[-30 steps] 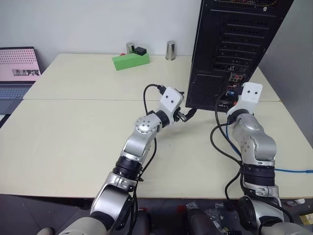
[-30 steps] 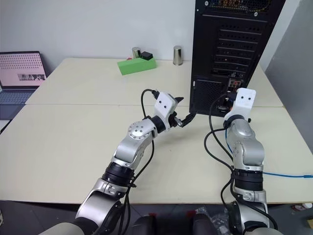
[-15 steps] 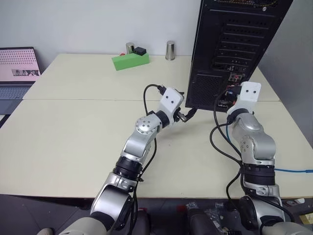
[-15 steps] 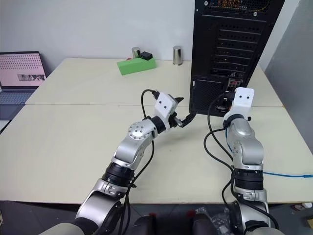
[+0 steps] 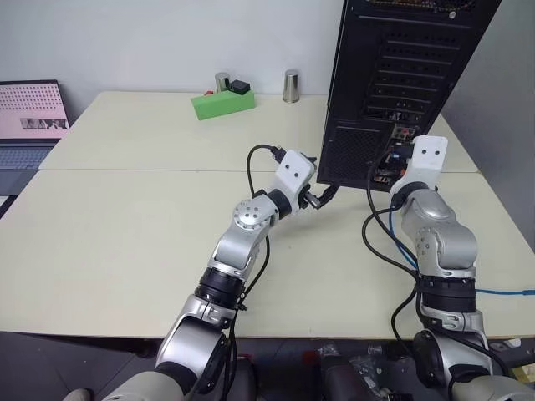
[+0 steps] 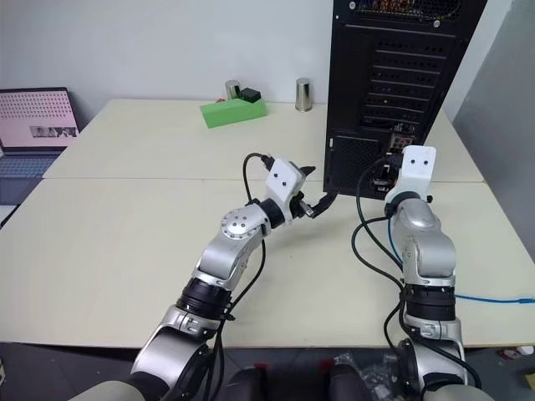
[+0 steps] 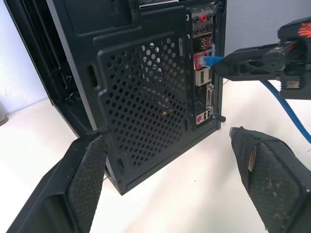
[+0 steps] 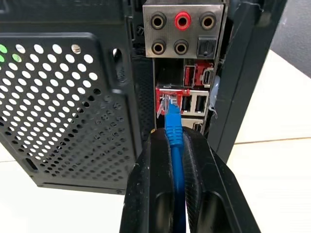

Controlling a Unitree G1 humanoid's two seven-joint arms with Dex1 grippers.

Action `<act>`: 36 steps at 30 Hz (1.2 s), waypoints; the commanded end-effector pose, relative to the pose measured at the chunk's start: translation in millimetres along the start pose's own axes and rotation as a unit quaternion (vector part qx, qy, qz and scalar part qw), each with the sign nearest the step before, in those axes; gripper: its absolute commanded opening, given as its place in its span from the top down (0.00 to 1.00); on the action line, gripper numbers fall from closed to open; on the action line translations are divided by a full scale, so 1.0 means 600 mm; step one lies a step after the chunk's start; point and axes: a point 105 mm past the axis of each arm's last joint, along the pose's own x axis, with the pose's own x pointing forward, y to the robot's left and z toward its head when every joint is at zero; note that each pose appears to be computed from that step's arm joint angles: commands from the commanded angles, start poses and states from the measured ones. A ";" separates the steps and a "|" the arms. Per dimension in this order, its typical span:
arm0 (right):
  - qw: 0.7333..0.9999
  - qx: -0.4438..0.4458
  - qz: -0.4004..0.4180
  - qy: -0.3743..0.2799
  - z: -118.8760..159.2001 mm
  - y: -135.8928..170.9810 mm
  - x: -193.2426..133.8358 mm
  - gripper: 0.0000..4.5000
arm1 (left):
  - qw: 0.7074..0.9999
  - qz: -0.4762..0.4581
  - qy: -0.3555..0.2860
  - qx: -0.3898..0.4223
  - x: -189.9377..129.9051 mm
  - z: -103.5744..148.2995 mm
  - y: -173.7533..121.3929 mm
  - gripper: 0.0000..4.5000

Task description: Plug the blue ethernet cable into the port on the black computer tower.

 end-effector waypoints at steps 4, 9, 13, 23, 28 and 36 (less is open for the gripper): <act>0.999 -0.010 -0.003 -0.049 0.051 -0.002 -0.003 1.00 | 1.000 -0.004 -0.020 0.010 0.004 0.016 -0.008 0.08; 0.999 0.011 -0.001 -0.038 0.051 0.007 -0.006 1.00 | 1.000 -0.005 -0.020 0.011 0.005 0.015 -0.008 0.08; 0.999 0.031 0.011 -0.023 0.059 0.016 -0.004 1.00 | 1.000 -0.006 -0.020 0.011 0.007 0.014 -0.010 0.08; 0.998 0.051 0.022 -0.011 0.089 0.024 0.009 1.00 | 1.000 -0.009 -0.019 0.009 0.011 0.012 -0.016 0.08; 0.998 0.066 0.017 -0.015 0.103 0.031 0.015 1.00 | 1.000 -0.007 -0.018 0.010 0.011 0.011 -0.016 0.08; 0.996 0.087 0.021 -0.017 0.122 0.043 0.021 1.00 | 1.000 -0.008 -0.018 0.015 0.011 0.012 -0.016 0.08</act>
